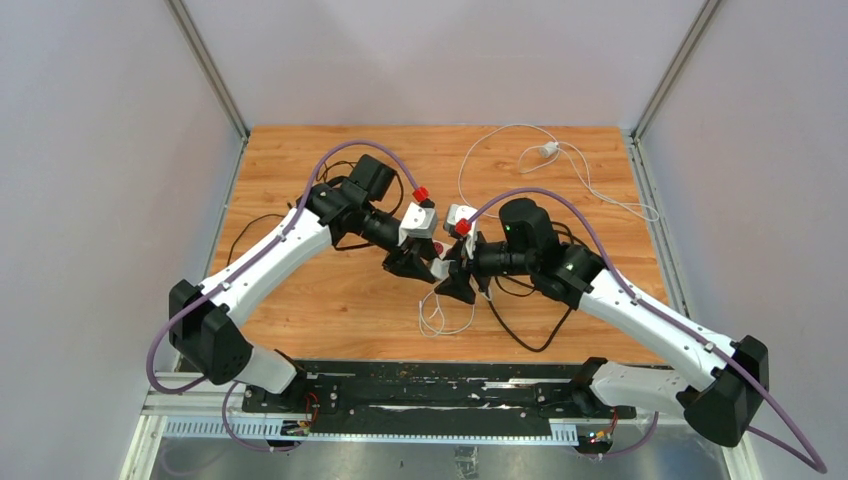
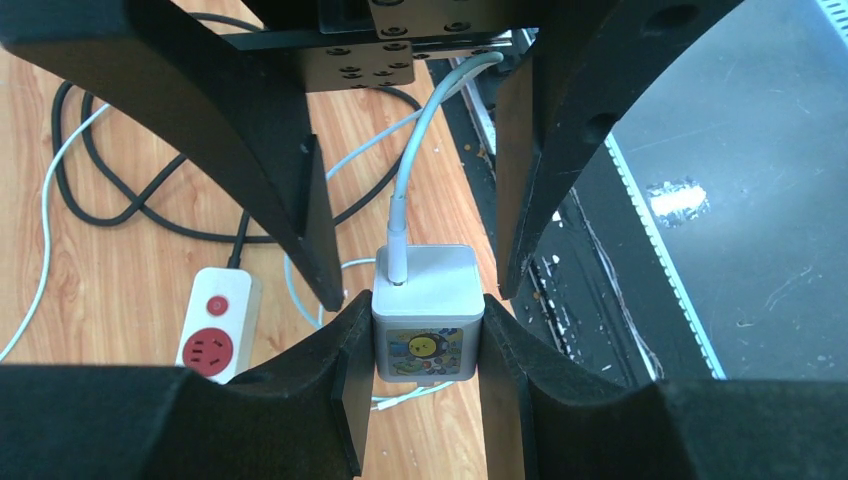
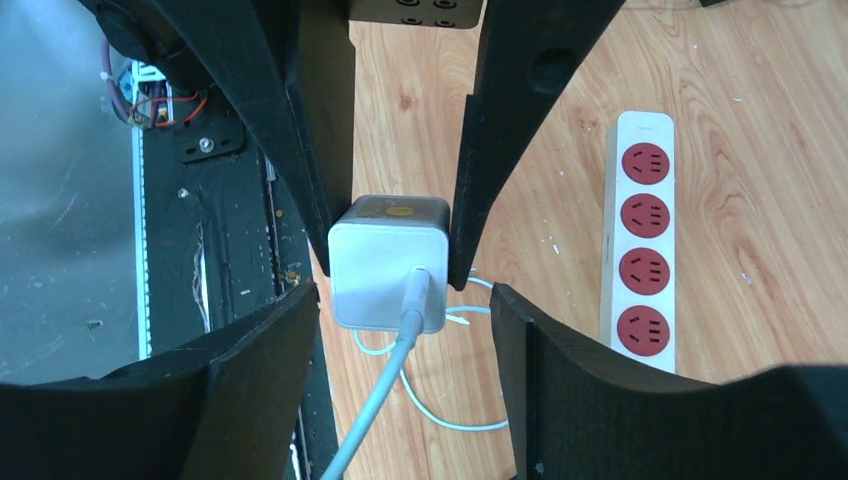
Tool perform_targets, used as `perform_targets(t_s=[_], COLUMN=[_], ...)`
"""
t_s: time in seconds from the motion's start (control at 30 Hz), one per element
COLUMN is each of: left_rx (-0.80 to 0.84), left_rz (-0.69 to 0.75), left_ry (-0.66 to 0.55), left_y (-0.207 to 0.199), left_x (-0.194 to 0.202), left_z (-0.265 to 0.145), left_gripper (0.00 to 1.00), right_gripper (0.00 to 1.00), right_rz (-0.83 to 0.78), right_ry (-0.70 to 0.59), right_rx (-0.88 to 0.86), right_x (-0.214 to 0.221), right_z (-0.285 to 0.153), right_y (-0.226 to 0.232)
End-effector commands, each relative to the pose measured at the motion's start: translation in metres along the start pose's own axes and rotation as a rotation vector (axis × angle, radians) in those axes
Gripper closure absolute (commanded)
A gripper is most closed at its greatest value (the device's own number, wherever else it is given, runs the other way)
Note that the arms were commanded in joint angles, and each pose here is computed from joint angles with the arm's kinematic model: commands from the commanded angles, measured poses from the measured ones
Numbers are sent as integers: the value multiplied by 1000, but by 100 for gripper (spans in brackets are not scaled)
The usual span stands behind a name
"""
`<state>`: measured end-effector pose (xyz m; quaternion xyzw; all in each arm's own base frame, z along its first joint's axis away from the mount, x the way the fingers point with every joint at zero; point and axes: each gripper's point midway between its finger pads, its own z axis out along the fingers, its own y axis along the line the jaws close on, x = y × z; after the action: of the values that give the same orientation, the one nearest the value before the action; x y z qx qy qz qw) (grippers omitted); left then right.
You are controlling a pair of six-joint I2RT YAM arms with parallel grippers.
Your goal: Insert the plug
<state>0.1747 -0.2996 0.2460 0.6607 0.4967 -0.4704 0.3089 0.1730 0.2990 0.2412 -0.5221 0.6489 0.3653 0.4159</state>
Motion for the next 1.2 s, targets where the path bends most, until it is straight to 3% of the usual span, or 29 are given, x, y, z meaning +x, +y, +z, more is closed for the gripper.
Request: perform_targets(t_s=[0.0,0.27,0.37,0.47,0.57,0.77,1.03,1.17], left_rx=[-24,-40,-40,-45,-44,-70,-106,-113], left_rz=[-3,-11,-7,-2,-4,-11,8,18], left_ry=[15,36,35,37,34,54,75,84], left_y=[8,12,11,10,11,16,20,20], left_x=[-5,-1,-1,-1,-3,-2,-4,-2], left_z=[-2,-2,-2,-3,-3,-5,-10,-11], left_gripper=[100,100,100,100,100,81,79,87], right_gripper=[34,50,66,77,99,100,100,100], right_rz=[38,46,52,62,80,135,191,89], right_ry=[-66,-73,-70,-58,-53,-54,19,10], right_rx=[11,18,8,7,26,93,94,13], right_x=[-14,-19,-19,-17,-16,-18,-2,-3], right_z=[5,6,7,7,8,3,-5,-12], right_y=[1,-1,0,0,-3,-10,-4,11])
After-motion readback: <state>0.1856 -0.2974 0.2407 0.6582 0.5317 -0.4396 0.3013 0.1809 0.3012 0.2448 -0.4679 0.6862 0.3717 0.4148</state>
